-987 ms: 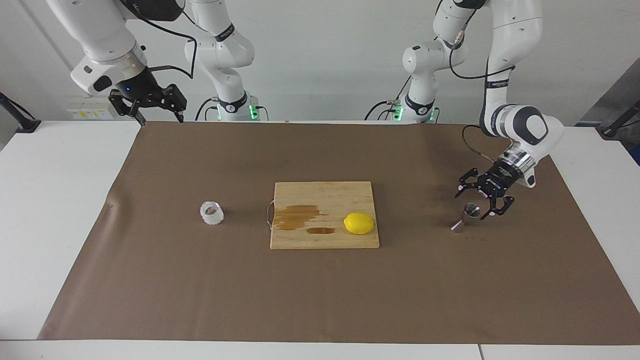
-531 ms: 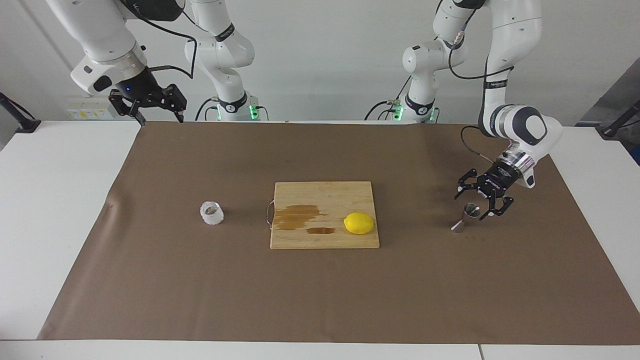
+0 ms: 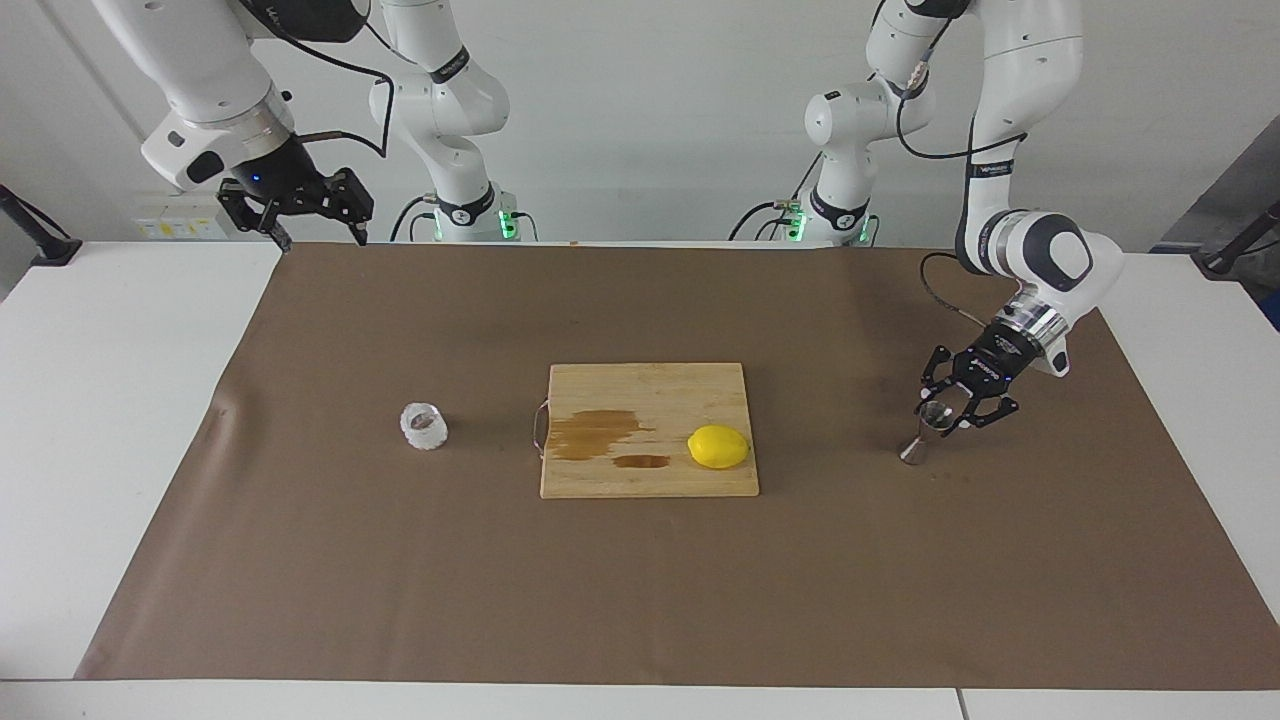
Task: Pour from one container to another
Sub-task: 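Close the left gripper around the metal jigger cup, then carry the jigger with the left gripper over the cutting board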
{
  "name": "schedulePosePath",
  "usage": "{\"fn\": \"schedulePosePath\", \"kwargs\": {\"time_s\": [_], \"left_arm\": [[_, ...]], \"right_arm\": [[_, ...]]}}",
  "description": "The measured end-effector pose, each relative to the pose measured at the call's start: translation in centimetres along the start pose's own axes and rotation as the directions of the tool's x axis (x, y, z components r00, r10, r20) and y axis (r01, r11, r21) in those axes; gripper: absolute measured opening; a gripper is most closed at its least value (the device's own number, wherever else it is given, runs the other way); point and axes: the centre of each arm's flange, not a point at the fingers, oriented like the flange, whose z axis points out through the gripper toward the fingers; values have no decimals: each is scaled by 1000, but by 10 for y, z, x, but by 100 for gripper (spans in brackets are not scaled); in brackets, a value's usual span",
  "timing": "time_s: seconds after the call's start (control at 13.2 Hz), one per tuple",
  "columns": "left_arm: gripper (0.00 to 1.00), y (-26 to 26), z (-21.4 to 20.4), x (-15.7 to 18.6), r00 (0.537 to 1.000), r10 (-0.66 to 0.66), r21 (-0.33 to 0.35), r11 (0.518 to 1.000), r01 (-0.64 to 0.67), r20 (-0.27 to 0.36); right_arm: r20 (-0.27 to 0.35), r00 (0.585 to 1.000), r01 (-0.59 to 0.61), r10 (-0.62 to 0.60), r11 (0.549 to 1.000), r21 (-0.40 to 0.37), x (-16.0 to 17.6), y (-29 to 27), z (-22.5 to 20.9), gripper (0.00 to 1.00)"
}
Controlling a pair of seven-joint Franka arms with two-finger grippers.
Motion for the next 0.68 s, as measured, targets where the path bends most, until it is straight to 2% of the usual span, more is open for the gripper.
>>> {"fn": "schedulePosePath", "kwargs": {"time_s": [0.46, 0.68], "left_arm": [[47, 1, 1, -4, 1000, 7, 1, 1000, -7, 5], [46, 5, 7, -26, 999, -6, 27, 1000, 5, 51]], "right_arm": [[0, 1000, 0, 0, 1000, 0, 0, 0, 0, 100], [0, 1000, 0, 0, 1000, 0, 0, 0, 0, 100]]}}
